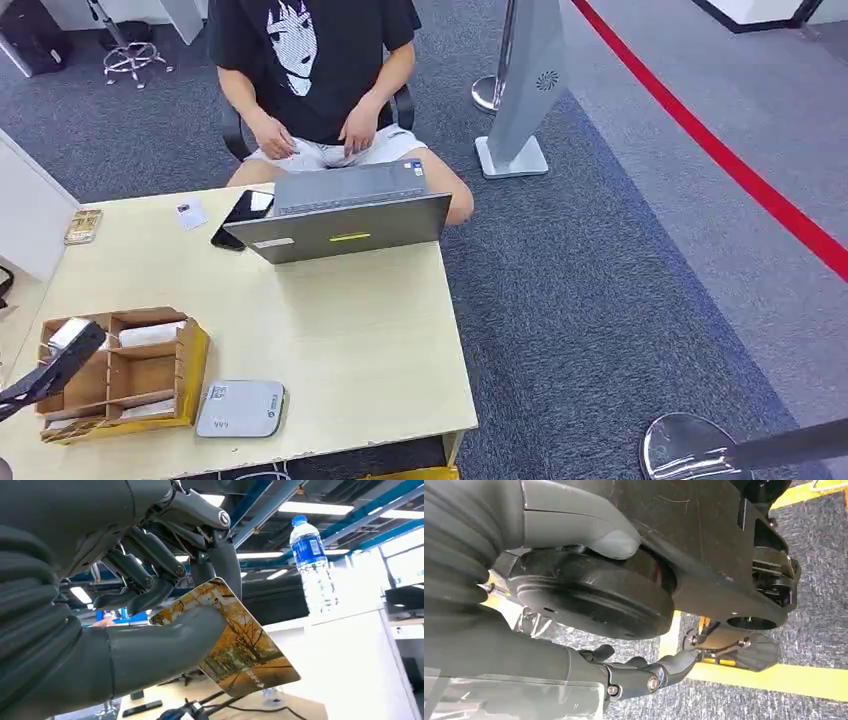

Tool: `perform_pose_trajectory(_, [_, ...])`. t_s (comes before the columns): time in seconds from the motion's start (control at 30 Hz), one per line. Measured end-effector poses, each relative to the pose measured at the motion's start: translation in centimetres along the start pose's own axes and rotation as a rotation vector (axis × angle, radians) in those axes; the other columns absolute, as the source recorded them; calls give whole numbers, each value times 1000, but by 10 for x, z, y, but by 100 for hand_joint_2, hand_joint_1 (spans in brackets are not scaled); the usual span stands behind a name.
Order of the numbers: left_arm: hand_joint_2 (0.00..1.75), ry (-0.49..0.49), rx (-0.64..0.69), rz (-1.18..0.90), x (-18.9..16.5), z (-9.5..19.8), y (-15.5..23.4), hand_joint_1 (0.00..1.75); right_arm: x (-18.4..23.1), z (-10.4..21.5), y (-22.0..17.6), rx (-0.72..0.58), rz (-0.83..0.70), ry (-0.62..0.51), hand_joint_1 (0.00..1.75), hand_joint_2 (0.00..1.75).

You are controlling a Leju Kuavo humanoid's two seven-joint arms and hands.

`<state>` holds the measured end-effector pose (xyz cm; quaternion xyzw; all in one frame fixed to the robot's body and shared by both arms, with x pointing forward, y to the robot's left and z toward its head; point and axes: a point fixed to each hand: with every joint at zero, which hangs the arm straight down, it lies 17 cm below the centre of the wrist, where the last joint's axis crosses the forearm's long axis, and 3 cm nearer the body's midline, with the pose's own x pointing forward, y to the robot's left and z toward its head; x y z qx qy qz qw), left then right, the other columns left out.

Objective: Pass the card to the sensor for recognition and then transmit it.

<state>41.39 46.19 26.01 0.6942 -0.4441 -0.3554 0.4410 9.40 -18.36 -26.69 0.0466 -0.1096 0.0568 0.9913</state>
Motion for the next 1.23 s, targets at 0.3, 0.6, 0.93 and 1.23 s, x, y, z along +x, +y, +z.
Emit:
perform_pose_trajectory(0.3, [175,-22,-18,-63,13,-19,-14,175,0,0,1,6,-37,-5,0,175])
perform_pose_trajectory(0.6, [175,-54,-15,-87,26,-26,-17,175,-1,0,0,0,-41,6,0,175])
perform_pose_trajectory(0.93, [175,-104,16,-93,45,-30,-9,86,0,0,1,8,-53,3,0,175])
perform_pose_trajectory(1.23, [175,-155,52,-71,59,-28,-3,0,0,0,0,4,-52,2,0,175])
